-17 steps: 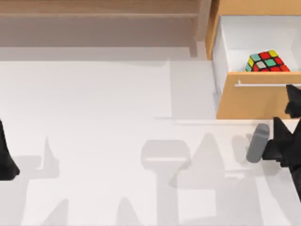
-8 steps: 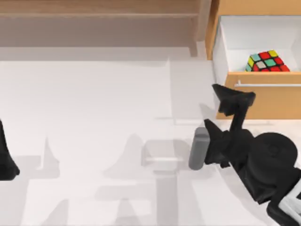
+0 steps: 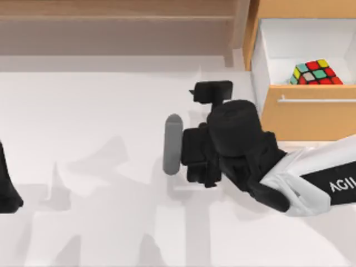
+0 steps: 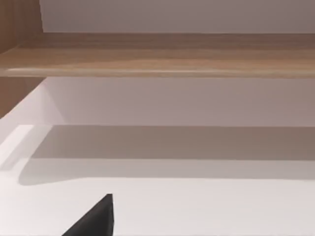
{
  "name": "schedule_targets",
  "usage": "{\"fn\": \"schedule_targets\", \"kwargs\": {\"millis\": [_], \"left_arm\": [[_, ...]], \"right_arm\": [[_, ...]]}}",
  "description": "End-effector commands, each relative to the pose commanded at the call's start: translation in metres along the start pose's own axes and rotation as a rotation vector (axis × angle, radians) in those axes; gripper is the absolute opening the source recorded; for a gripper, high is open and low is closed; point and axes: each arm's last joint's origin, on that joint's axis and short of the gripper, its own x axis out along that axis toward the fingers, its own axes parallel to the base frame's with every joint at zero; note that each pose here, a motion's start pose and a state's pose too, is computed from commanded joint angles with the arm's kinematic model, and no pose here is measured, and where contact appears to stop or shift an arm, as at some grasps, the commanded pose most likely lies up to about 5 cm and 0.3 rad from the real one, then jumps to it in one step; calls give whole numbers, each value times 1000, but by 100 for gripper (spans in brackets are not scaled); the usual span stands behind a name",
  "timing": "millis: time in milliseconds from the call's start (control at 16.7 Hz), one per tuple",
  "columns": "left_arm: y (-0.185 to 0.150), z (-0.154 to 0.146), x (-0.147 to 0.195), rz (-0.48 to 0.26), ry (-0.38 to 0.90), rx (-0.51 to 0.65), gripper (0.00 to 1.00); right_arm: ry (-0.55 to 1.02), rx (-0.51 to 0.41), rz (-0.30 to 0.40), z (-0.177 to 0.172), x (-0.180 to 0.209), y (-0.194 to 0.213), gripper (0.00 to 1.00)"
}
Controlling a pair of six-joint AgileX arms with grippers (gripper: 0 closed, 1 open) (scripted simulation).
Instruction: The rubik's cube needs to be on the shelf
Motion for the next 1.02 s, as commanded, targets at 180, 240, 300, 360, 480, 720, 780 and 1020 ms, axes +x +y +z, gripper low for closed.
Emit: {"fn": "schedule_targets", "kwargs": {"millis": [180, 240, 300, 360, 480, 720, 780, 1020], "left_arm": [[0, 0, 0, 0, 0, 0, 100], [0, 0, 0, 0, 0, 0, 100], [0, 0, 0, 0, 0, 0, 100], [0, 0, 0, 0, 0, 0, 100], [0, 0, 0, 0, 0, 0, 100], [0, 0, 0, 0, 0, 0, 100], [0, 0, 0, 0, 0, 0, 100], [0, 0, 0, 0, 0, 0, 100]], "right_arm": [[89, 114, 142, 8, 19, -36, 100], [127, 162, 186, 7, 24, -50, 100], [168, 216, 226, 4, 30, -65, 100], [212, 277, 260, -1, 35, -81, 100], [302, 415, 316, -16, 43, -116, 100], [494, 728, 402, -67, 49, -181, 100], [544, 807, 421, -83, 48, -193, 100], [729, 1083, 482, -147, 44, -224, 100]]}}
